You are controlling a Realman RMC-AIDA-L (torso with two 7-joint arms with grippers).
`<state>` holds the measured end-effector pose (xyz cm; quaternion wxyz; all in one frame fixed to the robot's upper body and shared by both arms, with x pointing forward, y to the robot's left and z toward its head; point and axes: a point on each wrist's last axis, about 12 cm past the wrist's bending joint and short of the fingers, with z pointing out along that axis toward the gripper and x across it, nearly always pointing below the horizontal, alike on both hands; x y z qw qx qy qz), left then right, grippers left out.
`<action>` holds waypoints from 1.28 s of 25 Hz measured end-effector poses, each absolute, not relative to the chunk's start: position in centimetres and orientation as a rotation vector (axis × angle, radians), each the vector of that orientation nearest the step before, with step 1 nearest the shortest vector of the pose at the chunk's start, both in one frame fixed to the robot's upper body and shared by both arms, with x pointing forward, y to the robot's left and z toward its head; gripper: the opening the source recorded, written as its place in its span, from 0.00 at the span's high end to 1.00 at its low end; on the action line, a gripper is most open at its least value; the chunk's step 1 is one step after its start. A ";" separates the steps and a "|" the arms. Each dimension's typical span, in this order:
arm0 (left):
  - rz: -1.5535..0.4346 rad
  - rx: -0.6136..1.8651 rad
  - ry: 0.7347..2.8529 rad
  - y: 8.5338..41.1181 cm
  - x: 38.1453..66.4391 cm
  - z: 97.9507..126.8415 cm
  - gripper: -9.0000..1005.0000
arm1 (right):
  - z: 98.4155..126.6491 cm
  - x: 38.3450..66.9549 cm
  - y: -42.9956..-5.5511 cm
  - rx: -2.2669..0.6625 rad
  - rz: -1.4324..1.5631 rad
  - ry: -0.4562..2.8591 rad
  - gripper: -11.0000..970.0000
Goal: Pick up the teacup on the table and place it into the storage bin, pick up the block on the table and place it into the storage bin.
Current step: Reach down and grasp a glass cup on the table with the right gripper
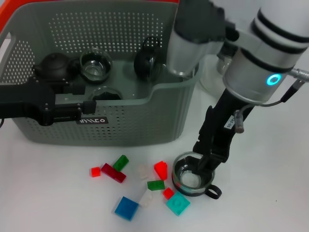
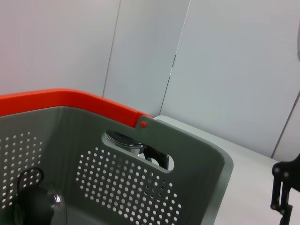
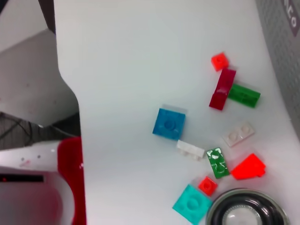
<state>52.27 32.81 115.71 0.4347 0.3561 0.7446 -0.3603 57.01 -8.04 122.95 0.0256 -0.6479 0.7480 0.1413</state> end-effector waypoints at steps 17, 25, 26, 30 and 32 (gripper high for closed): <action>-0.886 0.881 1.852 32.8 52.5 115.8 0.37 | 119.9 57.1 -6.8 -2.140 0.285 2.177 0.47; -0.892 0.880 1.850 32.6 52.7 115.8 0.37 | 118.3 58.0 -7.0 -2.107 0.234 2.202 0.47; -0.893 0.880 1.850 32.6 52.7 115.8 0.37 | 118.1 58.1 -7.0 -2.107 0.214 2.200 0.47; -0.889 0.877 1.850 32.7 52.8 115.8 0.37 | 117.2 58.3 -7.2 -2.108 0.165 2.212 0.47; -0.888 0.876 1.850 32.7 52.8 115.8 0.37 | 117.0 58.4 -7.2 -2.103 0.163 2.219 0.48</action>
